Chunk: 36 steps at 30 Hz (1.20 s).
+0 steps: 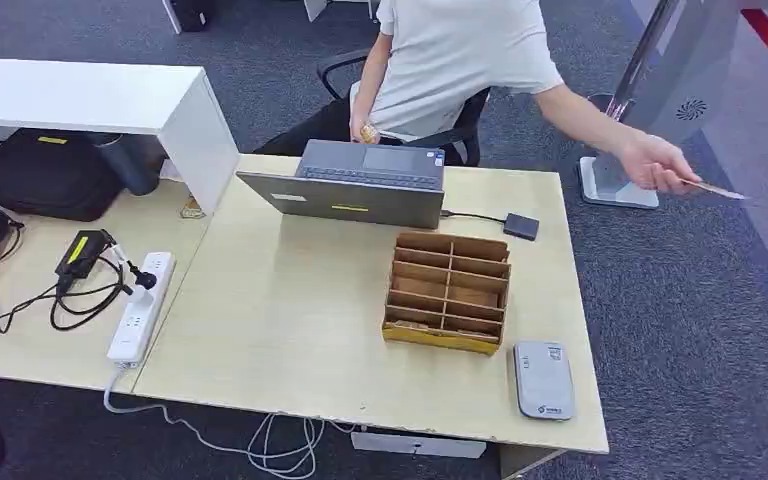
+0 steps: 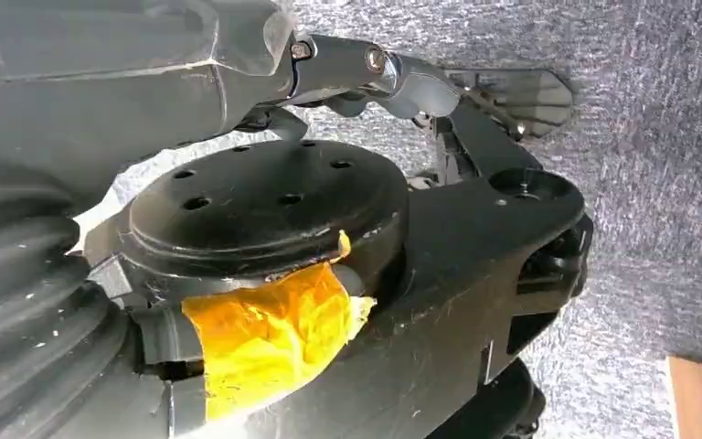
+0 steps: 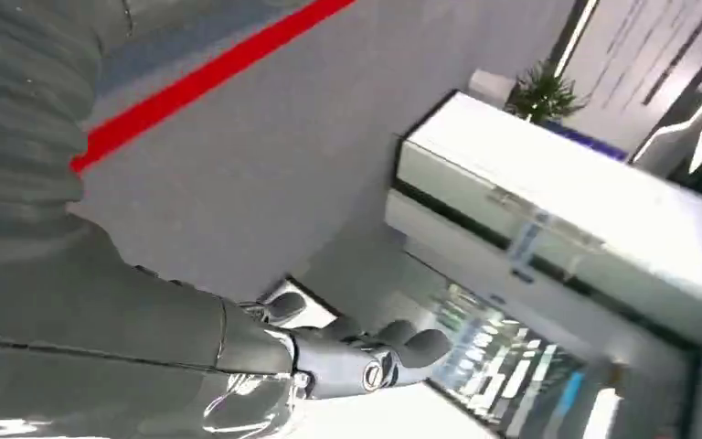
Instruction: Pass the card to the sensor for recognition and then transmit it.
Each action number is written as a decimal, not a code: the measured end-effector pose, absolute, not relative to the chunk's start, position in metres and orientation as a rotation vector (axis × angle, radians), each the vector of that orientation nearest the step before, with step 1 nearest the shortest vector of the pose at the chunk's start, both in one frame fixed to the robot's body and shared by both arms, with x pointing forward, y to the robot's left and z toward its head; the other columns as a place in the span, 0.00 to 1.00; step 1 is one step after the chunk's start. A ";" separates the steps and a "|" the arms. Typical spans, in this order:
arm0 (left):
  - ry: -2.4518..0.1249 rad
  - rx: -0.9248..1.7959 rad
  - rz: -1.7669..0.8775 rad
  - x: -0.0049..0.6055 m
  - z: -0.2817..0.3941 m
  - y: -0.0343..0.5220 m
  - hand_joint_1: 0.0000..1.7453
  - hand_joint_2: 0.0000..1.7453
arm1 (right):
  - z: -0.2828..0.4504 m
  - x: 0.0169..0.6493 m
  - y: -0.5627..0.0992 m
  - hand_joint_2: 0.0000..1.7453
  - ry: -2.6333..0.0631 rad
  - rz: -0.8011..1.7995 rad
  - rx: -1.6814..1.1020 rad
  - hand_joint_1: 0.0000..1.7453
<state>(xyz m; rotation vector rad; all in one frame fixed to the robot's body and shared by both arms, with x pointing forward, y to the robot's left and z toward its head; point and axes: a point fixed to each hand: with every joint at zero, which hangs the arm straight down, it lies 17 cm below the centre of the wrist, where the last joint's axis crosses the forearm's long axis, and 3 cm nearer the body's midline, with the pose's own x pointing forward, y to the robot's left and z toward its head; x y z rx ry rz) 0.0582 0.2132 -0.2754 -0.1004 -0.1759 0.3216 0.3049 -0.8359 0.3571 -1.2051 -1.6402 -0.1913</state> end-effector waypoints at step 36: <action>-0.330 -0.242 0.193 0.085 -0.260 0.195 0.00 1.00 | 0.267 0.540 -0.319 1.00 -1.790 1.223 -1.479 0.00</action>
